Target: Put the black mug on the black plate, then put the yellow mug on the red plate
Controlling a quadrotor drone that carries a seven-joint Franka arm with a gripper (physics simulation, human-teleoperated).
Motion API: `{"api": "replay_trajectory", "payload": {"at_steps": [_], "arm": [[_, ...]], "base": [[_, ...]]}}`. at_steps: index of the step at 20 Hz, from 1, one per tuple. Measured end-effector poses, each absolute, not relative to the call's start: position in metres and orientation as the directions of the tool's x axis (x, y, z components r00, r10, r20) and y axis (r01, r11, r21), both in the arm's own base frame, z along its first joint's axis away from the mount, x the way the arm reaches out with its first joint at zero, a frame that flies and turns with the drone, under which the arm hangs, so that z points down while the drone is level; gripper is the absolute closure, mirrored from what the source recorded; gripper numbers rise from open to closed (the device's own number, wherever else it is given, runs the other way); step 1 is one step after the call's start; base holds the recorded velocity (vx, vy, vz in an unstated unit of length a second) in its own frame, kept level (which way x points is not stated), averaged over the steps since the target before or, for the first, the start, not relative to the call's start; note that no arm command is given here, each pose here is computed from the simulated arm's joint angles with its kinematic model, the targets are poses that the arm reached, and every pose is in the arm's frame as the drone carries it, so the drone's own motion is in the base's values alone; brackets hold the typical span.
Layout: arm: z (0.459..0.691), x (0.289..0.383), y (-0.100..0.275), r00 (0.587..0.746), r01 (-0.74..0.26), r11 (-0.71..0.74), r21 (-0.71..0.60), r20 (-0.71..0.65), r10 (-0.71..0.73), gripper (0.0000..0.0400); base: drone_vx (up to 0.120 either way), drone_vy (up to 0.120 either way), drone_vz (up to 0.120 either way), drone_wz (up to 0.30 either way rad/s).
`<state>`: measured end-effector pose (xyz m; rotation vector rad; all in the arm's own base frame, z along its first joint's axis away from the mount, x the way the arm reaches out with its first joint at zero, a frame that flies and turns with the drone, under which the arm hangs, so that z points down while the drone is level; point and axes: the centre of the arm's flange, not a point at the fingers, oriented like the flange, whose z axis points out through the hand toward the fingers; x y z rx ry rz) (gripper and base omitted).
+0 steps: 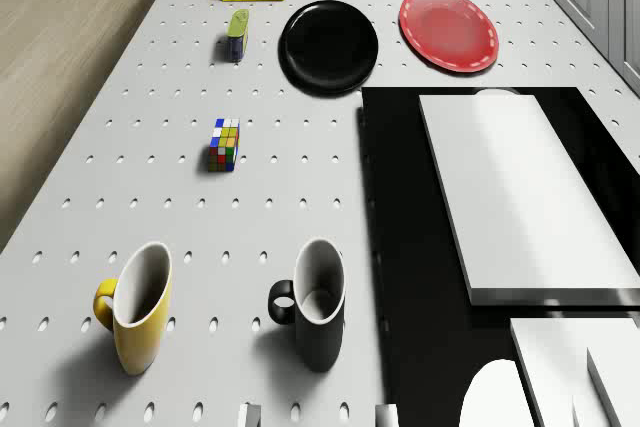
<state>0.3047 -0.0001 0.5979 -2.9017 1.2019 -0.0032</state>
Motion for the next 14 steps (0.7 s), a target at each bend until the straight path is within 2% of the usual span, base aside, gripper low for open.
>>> {"api": "replay_trajectory", "payload": {"at_steps": [3,8,13,14], "arm": [[0.62,0.3014,0.0,0.707,-0.707,-0.707,-0.003,0.003,-0.707,0.0],[0.654,0.3017,0.0,0.707,-0.707,-0.707,-0.006,0.006,-0.707,0.0],[0.676,0.3035,0.0,0.707,-0.707,-0.707,-0.009,0.009,-0.707,0.0],[0.679,0.3037,0.0,0.707,-0.707,-0.707,-0.009,0.009,-0.707,0.0]], "base": [[0.0,0.0,0.0,0.0],[0.0,0.0,0.0,0.0],[0.0,0.0,0.0,0.0],[0.12,0.0,0.0,0.0]]}}
